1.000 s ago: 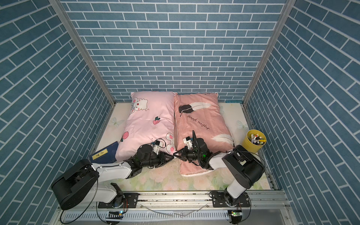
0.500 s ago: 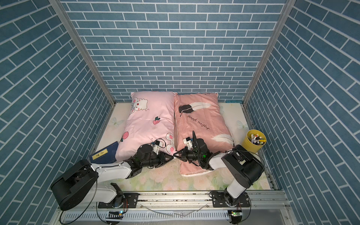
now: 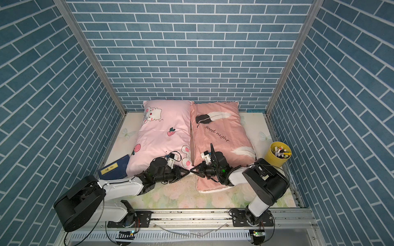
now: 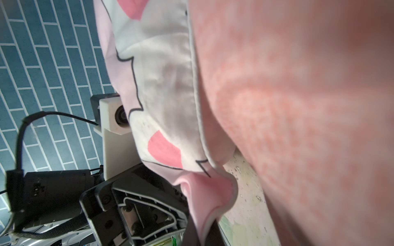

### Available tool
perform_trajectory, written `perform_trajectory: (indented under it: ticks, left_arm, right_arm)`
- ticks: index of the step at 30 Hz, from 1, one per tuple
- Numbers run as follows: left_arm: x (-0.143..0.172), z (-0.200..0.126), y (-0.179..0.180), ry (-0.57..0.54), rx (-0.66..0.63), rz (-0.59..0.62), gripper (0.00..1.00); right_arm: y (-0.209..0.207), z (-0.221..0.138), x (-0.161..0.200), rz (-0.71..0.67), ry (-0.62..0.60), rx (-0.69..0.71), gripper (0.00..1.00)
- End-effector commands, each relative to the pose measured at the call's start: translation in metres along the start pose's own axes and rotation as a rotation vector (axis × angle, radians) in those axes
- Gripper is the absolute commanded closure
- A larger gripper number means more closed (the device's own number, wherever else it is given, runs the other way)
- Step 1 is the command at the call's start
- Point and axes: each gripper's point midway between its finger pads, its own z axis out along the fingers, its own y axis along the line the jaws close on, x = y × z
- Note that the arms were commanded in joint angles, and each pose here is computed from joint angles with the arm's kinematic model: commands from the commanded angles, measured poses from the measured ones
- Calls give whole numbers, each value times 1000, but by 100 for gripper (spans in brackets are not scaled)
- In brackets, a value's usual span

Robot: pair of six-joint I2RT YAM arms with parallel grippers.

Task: Zip up pillowcases
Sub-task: Zip the zipper on the pillowcase.

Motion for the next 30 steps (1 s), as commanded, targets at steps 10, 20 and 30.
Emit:
perform_trajectory:
  ticks: [10,20,30]
  left_arm:
    - [-5,5,-13,-5,33,29,84]
    - [-1,5,-11,11,35,27,78]
    - [3,7,-4,23,21,22,77]
  right_arm:
    - [-6,-3,6,8,12,15,100]
    - [-5,-3,4,14,3,15,100]
    - [-3,-4,1,14,-6,13,100]
